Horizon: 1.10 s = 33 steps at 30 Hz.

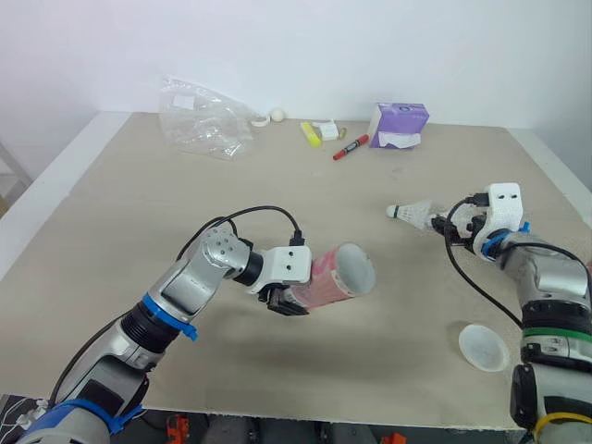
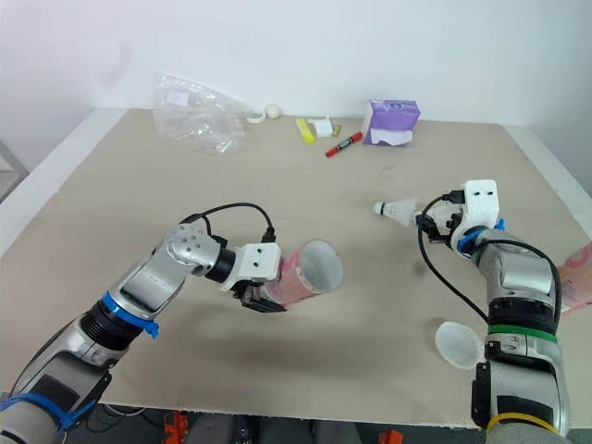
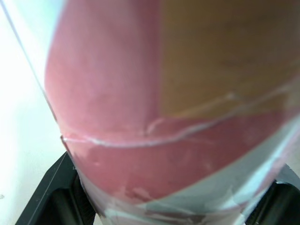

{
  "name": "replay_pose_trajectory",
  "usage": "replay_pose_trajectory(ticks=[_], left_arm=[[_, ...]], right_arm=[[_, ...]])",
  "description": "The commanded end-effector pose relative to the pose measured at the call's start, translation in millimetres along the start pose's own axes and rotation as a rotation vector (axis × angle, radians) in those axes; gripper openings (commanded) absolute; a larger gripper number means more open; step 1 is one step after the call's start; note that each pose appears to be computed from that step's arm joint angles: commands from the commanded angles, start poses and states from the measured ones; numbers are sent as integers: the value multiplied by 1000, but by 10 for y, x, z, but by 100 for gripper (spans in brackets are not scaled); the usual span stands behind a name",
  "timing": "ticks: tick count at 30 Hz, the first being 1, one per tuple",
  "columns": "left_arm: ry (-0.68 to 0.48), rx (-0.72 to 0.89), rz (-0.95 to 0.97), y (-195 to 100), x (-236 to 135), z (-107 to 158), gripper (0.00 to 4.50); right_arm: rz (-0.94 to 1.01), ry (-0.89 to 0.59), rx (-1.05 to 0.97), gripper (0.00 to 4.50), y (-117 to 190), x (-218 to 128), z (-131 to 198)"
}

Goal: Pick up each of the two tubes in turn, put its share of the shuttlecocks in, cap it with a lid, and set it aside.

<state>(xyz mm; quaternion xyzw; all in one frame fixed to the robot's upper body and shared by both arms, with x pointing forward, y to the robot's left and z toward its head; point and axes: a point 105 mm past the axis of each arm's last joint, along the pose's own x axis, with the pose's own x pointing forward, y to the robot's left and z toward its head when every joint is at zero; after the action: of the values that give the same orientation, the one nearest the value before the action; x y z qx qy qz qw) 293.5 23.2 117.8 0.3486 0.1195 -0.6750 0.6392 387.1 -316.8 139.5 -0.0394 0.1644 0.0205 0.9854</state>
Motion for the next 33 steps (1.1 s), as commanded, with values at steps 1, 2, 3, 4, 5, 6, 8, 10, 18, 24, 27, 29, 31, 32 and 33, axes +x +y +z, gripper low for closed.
replay_pose_trajectory(ticks=[1,2,3,4,5,6,8,10,18,24,27,29,31,32,33], left_arm=[[22,-22,-45,-101,107,-80,337],[21,-23,-46,-103,109,-80,337],[21,-23,-46,-104,112,-81,337],[21,-24,-47,-105,113,-81,337],[21,-24,-47,-106,113,-81,337],[20,-24,-47,-106,113,-81,337],[20,-25,-47,-106,113,-80,337],[19,-27,-45,-105,114,-80,337],[18,-36,-36,-99,108,-86,337],[18,-37,-31,-84,109,-87,337],[18,-37,-29,-76,108,-87,337],[16,-36,-29,-73,107,-85,337],[15,-34,-29,-70,108,-83,337],[15,-34,-29,-68,108,-83,337],[15,-34,-29,-66,108,-84,337]], right_arm=[[1,-60,-12,447,-15,-86,186],[3,-59,-13,447,-11,-95,183],[2,-56,-9,447,-17,-102,173],[1,-54,-5,447,-21,-107,166],[0,-53,-4,447,-25,-112,162],[-4,-52,-1,447,-34,-113,158],[-14,-51,2,447,-55,-112,153],[-28,-53,4,388,-88,-104,141],[-76,-46,-11,77,-101,-87,82],[-88,-37,15,9,-72,-102,5],[-107,-56,18,9,-100,-146,18],[-113,-94,-4,9,-122,-210,102],[-100,-146,-46,9,-115,-304,234],[-87,-173,-68,9,-103,-359,303],[-68,-200,-96,9,-79,-420,375]])
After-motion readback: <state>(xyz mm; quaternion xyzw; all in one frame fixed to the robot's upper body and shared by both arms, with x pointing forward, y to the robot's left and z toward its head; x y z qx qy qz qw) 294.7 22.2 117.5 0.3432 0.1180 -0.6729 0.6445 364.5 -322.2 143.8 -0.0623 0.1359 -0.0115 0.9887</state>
